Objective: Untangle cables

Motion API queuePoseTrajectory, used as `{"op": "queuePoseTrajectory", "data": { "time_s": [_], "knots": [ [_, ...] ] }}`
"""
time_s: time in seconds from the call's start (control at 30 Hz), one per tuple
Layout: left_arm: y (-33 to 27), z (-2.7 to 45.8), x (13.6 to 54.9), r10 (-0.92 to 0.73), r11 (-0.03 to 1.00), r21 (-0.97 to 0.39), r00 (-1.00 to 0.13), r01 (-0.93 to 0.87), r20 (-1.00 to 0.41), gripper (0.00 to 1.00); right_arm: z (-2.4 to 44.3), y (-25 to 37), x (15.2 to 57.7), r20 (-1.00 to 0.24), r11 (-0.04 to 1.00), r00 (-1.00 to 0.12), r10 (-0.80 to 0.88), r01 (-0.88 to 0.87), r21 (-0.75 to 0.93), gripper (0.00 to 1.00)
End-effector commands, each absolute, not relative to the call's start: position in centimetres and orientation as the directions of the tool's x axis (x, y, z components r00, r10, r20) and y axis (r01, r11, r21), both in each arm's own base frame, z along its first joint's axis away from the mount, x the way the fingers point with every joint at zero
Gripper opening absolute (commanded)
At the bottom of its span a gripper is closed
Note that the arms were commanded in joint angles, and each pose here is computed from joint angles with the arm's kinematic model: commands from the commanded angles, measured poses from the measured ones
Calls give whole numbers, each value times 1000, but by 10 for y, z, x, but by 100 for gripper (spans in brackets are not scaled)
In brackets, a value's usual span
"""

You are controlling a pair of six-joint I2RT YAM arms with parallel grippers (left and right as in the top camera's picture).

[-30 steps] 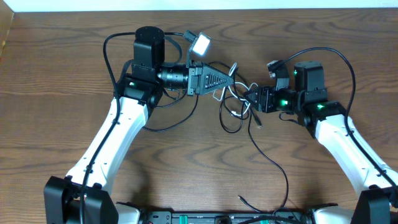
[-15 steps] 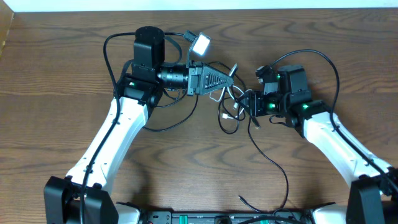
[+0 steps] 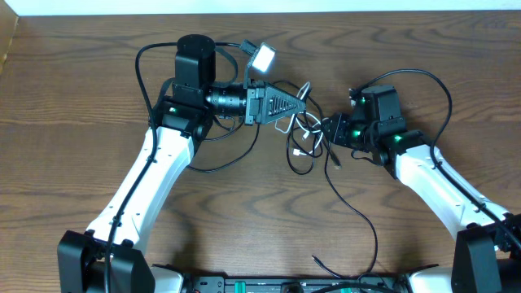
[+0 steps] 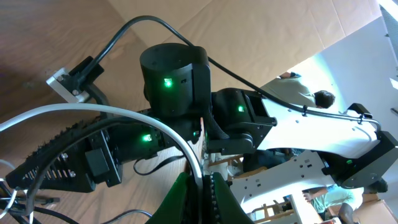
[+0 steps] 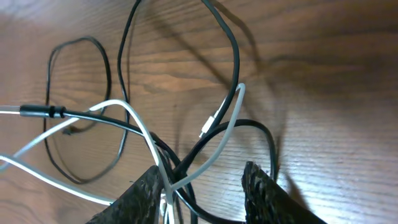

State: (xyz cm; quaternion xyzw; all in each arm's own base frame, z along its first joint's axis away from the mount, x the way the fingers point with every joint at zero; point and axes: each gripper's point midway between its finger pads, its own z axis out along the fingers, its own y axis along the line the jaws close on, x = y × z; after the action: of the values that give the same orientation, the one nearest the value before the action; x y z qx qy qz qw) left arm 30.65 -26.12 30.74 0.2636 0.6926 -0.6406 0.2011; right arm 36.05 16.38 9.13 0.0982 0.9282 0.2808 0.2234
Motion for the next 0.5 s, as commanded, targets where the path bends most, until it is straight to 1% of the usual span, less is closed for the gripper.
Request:
{"op": "queuePoseTrajectory", "data": {
  "time_s": [0.0,0.13,0.3,0.47],
  "knots": [
    [-259,325,300,110,7,-752,-748,659,-655,7,89,173,353,-232,751,-886,400,172,638,40],
    [-259,325,300,110,7,-752,-748,659,-655,7,92,177,352,-151,692,-869,471,258,674,39],
    [-259,325,300,110,7,-752,-748,659,-655,7,90,176,353,-142,687,-860,490,280,671,37],
    [-259,325,300,110,7,-752,-748,659,-655,8,74,180,353,-84,666,-847,524,347,660,35]
  ]
}}
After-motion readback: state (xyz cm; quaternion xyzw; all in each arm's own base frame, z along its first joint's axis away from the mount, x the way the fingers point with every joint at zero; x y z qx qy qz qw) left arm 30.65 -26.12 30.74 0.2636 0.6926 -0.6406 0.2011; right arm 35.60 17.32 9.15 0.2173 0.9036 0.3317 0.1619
